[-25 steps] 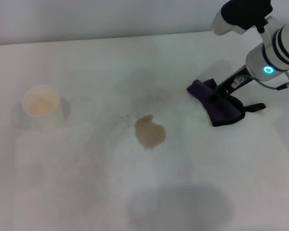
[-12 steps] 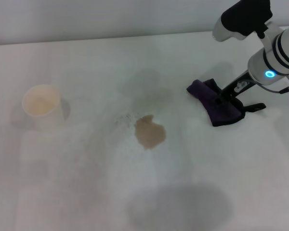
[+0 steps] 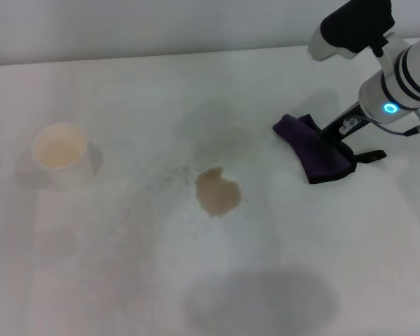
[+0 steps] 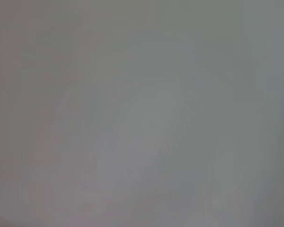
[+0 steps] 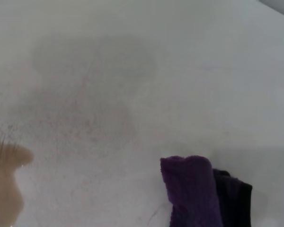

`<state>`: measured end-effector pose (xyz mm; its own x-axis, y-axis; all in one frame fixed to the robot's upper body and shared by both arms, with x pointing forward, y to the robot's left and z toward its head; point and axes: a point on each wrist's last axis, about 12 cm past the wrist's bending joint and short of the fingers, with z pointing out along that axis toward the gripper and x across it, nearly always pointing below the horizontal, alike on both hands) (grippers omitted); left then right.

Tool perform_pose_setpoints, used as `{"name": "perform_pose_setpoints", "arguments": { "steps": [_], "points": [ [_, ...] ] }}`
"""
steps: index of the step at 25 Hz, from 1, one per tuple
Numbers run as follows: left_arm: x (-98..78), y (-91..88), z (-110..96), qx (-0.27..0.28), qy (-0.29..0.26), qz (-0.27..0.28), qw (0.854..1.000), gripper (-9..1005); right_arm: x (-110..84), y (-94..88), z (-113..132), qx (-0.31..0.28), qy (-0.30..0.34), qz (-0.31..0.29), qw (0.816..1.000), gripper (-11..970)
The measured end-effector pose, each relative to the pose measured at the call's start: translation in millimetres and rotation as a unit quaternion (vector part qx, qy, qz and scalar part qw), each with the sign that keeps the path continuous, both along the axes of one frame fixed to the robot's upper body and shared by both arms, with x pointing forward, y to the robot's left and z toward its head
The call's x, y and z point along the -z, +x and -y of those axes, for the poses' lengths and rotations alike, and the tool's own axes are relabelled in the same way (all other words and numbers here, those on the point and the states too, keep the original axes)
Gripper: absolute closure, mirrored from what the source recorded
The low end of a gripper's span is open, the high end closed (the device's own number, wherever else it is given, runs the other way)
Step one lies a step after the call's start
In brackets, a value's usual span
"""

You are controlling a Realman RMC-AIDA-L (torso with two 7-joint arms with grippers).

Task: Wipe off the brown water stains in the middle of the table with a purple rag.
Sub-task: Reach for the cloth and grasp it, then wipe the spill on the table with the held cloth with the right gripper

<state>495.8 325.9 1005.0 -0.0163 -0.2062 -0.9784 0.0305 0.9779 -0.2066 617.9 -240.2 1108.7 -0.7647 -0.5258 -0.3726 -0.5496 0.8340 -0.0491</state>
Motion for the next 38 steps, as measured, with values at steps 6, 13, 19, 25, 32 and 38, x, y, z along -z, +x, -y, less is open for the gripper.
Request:
{"name": "perform_pose_setpoints", "arguments": {
  "steps": [6,13,19,25,32,38],
  "points": [
    [-0.4,0.4,-0.7,-0.003,-0.001,0.001,1.000,108,4.6,2.1,-5.3,-0.002,-0.004,-0.016,1.000,758],
    [-0.3,0.2,-1.2,-0.006,-0.002,0.001,1.000,109,-1.6,6.8,-11.5,-0.009,-0.003,-0.005,1.000,841],
    [0.2,-0.7,-2.0,-0.007,-0.002,0.000,1.000,109,-21.0,8.5,-36.7,-0.052,0.012,0.017,0.998,869],
    [-0.3,0.1,-2.0,-0.006,-0.001,0.001,1.000,108,-26.5,-8.1,-99.8,-0.179,-0.002,0.006,0.984,869],
    [-1.6,2.5,-0.1,-0.003,-0.002,0.004,1.000,108,-11.4,-37.6,-157.7,-0.304,-0.021,-0.002,0.952,869],
    [-1.8,2.9,0.2,-0.003,-0.002,0.004,1.000,108,-5.6,-47.1,-164.4,-0.324,0.000,-0.025,0.946,869]
  ]
}}
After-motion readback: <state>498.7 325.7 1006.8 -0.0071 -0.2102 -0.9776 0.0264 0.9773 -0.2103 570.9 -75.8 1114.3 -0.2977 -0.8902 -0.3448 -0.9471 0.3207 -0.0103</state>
